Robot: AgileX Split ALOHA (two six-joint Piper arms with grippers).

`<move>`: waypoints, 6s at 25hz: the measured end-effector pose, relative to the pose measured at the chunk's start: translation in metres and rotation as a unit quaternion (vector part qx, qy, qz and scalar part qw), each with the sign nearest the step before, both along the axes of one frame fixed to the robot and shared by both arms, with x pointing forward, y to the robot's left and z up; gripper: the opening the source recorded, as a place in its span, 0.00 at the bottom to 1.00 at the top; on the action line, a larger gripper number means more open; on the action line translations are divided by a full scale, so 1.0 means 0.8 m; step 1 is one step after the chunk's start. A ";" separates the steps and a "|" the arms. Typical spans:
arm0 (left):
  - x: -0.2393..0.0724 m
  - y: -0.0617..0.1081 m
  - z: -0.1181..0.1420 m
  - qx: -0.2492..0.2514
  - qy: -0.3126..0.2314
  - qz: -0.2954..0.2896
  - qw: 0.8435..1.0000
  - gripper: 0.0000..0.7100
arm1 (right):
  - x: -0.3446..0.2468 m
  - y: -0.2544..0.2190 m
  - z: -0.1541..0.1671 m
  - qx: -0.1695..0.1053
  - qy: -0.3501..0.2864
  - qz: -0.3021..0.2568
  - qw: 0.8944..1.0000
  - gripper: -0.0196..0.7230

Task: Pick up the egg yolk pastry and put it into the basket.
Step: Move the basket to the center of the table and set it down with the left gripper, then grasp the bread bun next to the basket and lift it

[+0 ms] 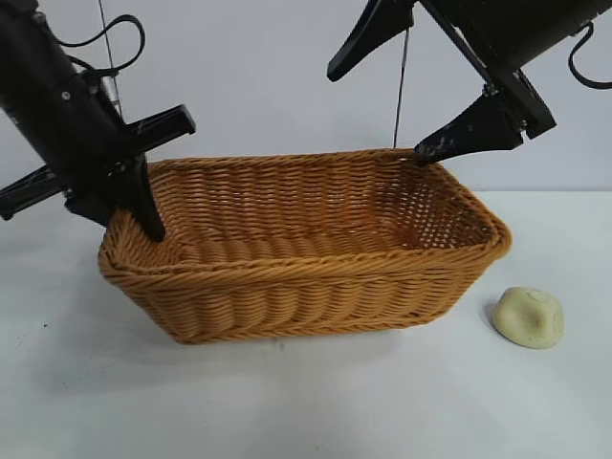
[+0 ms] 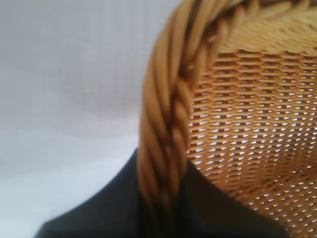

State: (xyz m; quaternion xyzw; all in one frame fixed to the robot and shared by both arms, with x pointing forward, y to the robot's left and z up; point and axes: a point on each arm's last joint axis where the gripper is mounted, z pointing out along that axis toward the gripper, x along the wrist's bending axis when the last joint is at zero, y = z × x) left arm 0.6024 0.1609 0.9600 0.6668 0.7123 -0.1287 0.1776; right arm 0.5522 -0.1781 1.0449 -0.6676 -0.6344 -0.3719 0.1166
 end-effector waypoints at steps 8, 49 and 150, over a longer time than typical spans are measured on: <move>0.012 -0.002 -0.026 0.013 0.008 -0.031 0.999 0.15 | -0.001 0.000 0.000 0.001 0.003 0.003 1.000 0.96; 0.035 0.014 0.020 0.048 -0.018 -0.089 0.995 0.97 | -0.001 0.000 0.000 0.000 0.003 0.003 1.000 0.96; -0.463 0.167 0.116 0.157 -0.492 0.041 0.856 0.98 | 0.063 -0.124 -0.147 -0.289 0.195 -0.047 0.936 0.96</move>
